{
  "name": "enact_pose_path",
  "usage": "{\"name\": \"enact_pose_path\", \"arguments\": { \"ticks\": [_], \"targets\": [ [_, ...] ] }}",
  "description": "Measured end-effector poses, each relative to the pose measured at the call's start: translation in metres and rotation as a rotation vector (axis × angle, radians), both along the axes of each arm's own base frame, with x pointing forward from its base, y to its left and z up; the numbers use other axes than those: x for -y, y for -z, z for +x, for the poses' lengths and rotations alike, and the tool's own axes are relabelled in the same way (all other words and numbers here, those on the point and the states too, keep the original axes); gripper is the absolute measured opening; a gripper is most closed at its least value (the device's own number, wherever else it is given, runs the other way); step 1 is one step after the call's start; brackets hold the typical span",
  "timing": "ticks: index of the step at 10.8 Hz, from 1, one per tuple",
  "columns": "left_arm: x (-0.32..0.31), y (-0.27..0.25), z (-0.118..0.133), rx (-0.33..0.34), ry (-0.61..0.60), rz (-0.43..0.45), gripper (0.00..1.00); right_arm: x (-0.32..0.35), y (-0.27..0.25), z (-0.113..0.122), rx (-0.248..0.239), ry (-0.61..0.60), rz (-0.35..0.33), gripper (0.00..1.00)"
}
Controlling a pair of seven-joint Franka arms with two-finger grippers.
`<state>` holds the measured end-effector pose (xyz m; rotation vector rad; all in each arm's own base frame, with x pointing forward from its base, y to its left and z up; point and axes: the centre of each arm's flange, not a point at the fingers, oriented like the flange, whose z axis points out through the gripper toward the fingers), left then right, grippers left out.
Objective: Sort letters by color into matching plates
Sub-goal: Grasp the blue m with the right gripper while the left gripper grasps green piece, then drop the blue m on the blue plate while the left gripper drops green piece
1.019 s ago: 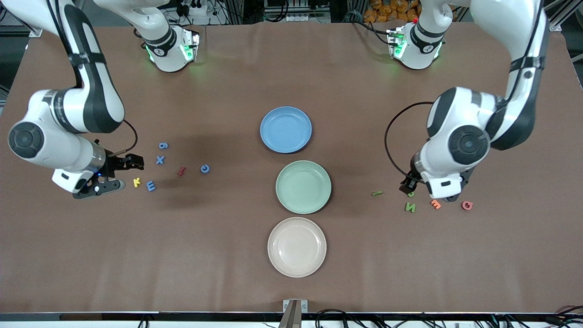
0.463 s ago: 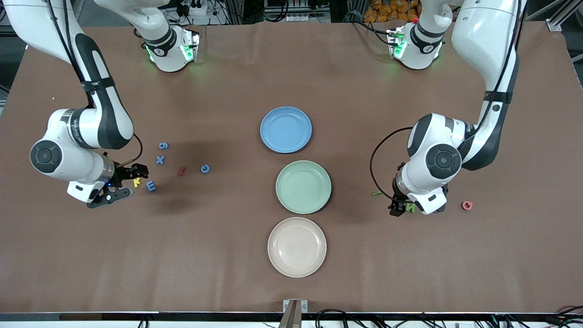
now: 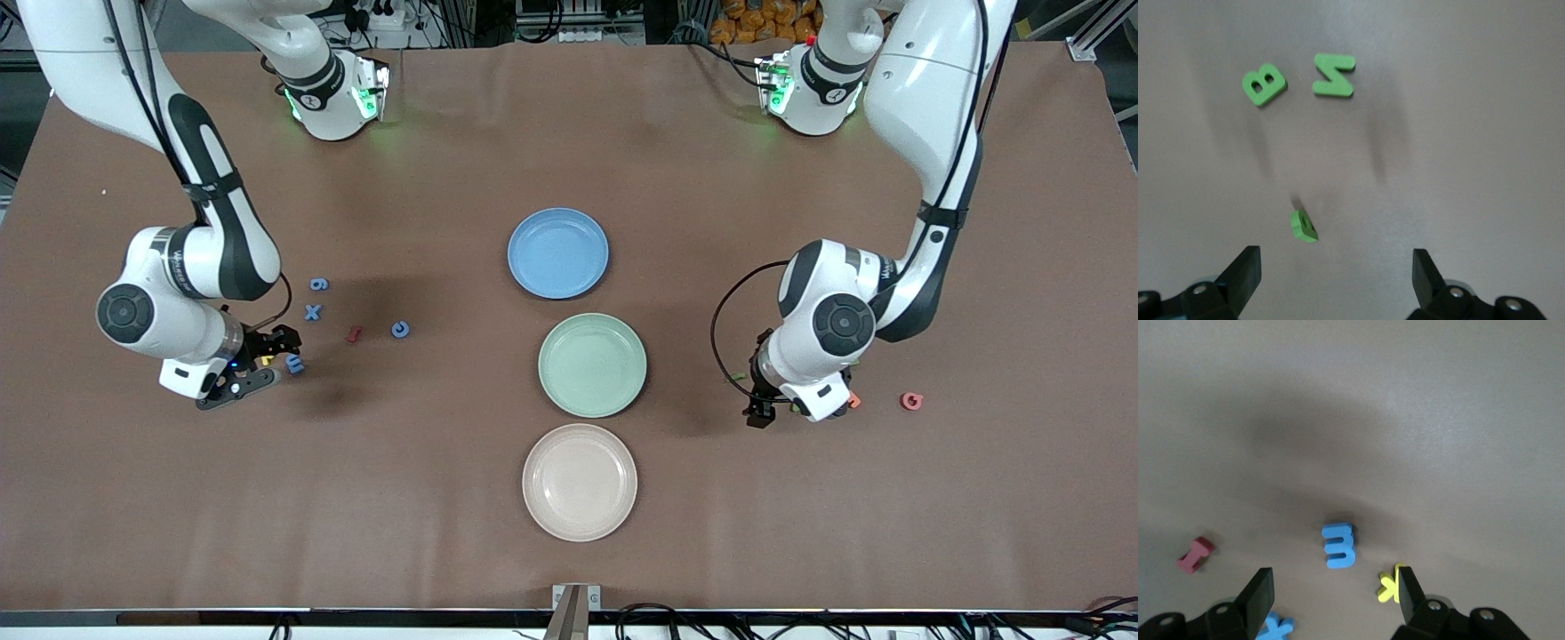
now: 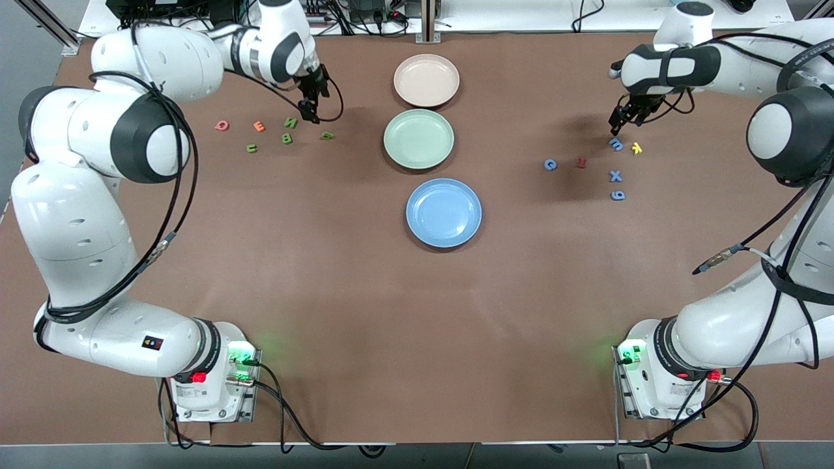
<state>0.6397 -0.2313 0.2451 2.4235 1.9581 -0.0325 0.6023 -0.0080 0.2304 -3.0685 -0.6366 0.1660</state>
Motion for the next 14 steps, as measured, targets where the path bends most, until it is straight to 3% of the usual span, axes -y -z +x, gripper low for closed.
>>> {"name": "enact_pose_path", "arguments": {
  "ticks": [4, 12, 14],
  "targets": [
    [0.006, 0.029, -0.021, -0.024, 0.004, 0.006, 1.00, -0.004, 0.030, -0.016, 0.017, -0.049, 0.003, 0.76],
    [0.008, 0.056, -0.025, -0.027, -0.018, 0.004, 1.00, -0.002, 0.060, -0.019, 0.040, -0.094, 0.001, 0.67],
    [0.008, 0.057, -0.025, -0.028, -0.018, 0.005, 1.00, 0.000, 0.059, -0.018, 0.047, -0.114, 0.002, 0.58]
  ]
}}
